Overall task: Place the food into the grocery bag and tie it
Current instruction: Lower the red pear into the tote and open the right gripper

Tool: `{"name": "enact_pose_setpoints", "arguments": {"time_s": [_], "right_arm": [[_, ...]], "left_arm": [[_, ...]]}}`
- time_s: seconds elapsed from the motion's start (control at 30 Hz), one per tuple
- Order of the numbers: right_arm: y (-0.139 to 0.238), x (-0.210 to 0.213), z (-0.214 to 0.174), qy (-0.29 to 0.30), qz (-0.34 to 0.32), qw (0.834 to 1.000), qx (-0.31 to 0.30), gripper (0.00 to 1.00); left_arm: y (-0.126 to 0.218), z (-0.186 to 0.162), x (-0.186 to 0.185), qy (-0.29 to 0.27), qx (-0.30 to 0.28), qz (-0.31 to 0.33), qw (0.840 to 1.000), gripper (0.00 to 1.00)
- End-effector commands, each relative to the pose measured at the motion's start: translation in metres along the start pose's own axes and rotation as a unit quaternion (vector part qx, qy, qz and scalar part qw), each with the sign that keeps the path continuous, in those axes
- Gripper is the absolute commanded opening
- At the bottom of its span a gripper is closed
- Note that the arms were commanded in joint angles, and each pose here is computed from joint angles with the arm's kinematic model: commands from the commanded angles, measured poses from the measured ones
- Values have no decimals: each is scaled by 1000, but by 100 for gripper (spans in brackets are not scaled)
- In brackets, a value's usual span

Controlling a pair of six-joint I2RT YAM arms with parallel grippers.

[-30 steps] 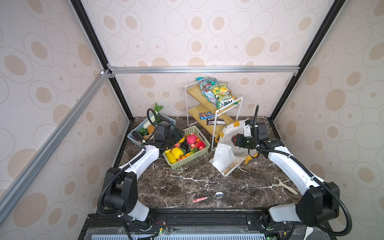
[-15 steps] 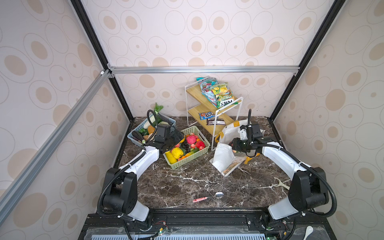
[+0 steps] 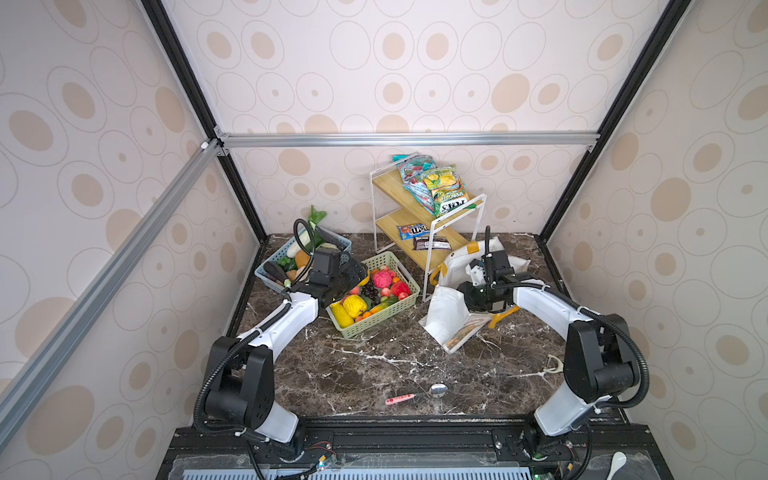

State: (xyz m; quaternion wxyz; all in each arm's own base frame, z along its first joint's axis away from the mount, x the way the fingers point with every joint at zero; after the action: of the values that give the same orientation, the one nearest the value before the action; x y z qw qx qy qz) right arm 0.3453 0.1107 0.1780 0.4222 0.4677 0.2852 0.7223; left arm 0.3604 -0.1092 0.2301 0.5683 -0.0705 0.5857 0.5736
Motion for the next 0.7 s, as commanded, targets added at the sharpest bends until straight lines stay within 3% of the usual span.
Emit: {"name": "enact_pose_setpoints", "arguments": {"time_s": [0.0,0.67], "right_arm": [[-7,-2,-1,-6,16,1000,13,44],[-53,-12,-20,-41,25,997,68,46]], "left_arm": [[9,2,-6,-13,-12,-8,1000,84],[4,0,-7,-20,-9,-6,1000,84]]}}
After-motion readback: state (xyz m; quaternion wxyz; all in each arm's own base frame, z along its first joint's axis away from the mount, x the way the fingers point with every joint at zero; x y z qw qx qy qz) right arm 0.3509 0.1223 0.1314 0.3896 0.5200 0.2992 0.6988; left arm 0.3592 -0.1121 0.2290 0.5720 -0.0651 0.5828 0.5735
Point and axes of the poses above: each gripper's point midway between its finger pads, its own y axis back along the fingers, its own x axis along the line the jaws close on, z = x × y, the point moved 9 cm from there along y, back along the fingers, and after that the axes turned 10 degrees about y, right-handed, at the moved point
